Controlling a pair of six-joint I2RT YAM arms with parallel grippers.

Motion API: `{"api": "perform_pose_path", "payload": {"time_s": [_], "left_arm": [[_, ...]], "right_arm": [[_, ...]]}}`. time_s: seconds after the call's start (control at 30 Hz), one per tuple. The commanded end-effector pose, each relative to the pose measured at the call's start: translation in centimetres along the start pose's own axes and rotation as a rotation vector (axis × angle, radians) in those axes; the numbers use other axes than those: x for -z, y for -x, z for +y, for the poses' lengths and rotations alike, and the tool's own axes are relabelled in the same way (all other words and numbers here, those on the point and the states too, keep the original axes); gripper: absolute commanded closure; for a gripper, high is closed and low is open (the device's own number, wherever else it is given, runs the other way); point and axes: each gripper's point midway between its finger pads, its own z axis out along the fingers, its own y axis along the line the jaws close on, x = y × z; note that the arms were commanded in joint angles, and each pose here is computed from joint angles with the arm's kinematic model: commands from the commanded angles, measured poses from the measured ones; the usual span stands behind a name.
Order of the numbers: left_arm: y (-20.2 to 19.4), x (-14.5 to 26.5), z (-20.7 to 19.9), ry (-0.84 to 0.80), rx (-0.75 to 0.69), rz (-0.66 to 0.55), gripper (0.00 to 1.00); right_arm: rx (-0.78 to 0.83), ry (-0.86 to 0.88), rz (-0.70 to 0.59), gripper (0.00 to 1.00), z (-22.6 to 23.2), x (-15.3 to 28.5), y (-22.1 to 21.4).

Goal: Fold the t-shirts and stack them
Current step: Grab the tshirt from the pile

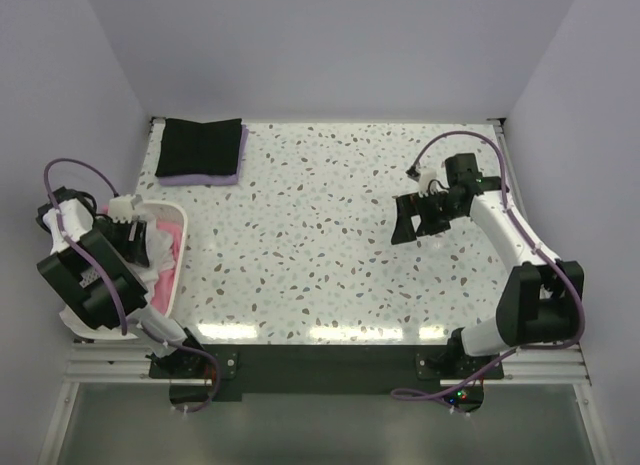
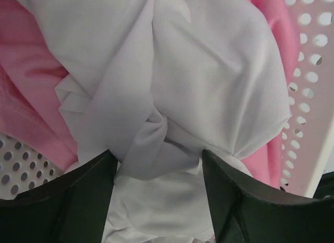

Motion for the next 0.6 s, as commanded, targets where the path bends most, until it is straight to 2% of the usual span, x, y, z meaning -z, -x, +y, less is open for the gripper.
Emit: {"api": "perform_pose_path", "payload": {"time_s": [0.0, 0.07, 0.1, 0.17, 0.2, 0.23, 0.37, 0.4, 0.47, 0.5, 0.57], "left_arm": [[0.0, -0.3, 0.6, 0.017, -0.038, -0.011, 0.32], [0.0, -0.1, 0.4, 0.010, -0.040, -0.013, 0.43], [0.1, 0.2, 0.4, 0.015, -0.050, -0.017, 0.54], [0.6, 0.9, 0.1, 0.008, -0.056, -0.037, 0.72], [1.2, 1.5, -0.1, 0.006, -0.070, -0.052, 0.96], [1.6, 2.0, -0.9, -0.023, -0.072, -0.065, 1.00], [6.7, 6.5, -2.7, 0.024, -0.178, -0.202, 1.00], [8.6, 7.7, -4.7, 0.043, -0.256, -0.238, 1.00], [12.1, 10.2, -6.8, 0.093, -0.312, -0.332, 1.00], [14.2, 10.9, -10.2, 0.083, -0.405, -0.374, 1.00], [17.4, 13.3, -13.8, 0.098, -0.450, -0.463, 1.00]], "right_arm": [[0.014, 0.023, -0.011, 0.01, 0.4, 0.4, 0.9], [0.011, 0.024, -0.007, 0.01, 0.2, 0.2, 1.0], [0.011, 0.025, -0.009, 0.01, 0.2, 0.2, 1.1], [0.009, 0.031, -0.005, 0.01, 0.2, 0.1, 1.0], [0.007, 0.032, -0.005, 0.01, 0.3, 0.1, 1.0], [0.006, 0.035, -0.004, 0.01, 0.3, 0.1, 1.0], [0.008, 0.043, -0.008, 0.01, 0.5, 0.1, 1.1], [0.008, 0.042, -0.012, 0.01, 0.5, 0.2, 1.2], [0.008, 0.046, -0.016, 0.01, 0.7, 0.3, 1.2], [0.016, 0.048, -0.023, 0.01, 0.8, 0.4, 1.3], [0.007, 0.044, -0.032, 0.01, 0.9, 0.6, 1.3]]}}
